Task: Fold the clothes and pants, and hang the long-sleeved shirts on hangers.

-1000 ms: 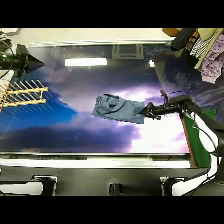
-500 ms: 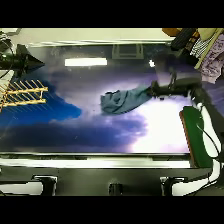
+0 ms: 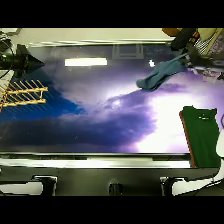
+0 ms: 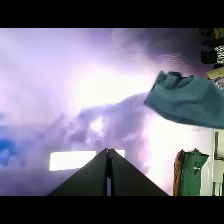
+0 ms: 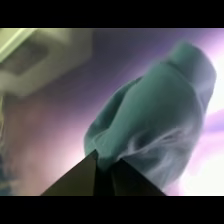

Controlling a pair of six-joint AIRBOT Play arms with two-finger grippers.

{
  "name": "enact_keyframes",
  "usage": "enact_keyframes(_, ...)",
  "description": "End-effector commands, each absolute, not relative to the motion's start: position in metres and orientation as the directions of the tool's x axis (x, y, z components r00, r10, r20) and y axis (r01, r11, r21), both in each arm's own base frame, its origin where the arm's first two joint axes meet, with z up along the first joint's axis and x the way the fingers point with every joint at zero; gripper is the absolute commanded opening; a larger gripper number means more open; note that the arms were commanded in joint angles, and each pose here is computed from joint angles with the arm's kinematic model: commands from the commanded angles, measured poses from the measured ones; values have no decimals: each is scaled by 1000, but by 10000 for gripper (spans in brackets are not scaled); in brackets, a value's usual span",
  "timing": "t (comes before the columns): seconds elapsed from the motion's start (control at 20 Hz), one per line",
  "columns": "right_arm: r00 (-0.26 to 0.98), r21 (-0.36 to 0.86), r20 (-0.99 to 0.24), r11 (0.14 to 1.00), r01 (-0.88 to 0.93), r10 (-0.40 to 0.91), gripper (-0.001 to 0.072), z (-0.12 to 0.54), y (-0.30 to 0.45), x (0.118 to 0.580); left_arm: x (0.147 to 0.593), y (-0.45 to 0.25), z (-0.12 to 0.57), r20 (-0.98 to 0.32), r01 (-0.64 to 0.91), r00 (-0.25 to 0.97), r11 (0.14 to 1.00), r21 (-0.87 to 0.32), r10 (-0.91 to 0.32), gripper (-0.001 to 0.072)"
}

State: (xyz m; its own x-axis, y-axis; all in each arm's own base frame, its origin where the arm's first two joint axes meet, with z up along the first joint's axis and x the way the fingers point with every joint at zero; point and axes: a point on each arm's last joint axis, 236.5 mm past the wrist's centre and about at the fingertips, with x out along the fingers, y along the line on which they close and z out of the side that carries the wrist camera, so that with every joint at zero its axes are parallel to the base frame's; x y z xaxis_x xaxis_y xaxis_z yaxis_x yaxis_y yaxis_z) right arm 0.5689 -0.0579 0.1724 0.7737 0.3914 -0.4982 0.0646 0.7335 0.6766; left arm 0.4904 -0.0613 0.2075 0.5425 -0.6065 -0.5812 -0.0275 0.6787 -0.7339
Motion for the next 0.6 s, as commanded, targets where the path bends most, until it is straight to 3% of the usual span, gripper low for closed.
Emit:
enact_keyframes(0.0, 857, 654, -461, 741, 153, 230, 26, 200, -142, 563, 490, -61, 208, -581, -28, 543, 678, -734, -606, 15)
enact_keyframes(0.3, 874, 616, -486, 720, 320, 27, 26, 196, -242, 532, 490, -61, 208, -581, -39, 543, 673, -739, -606, 15)
enact_keyframes(0.55, 736, 618, -657, 676, 401, 164, 26, 158, -238, 473, 490, -61, 208, -581, -47, 543, 669, -742, -606, 15)
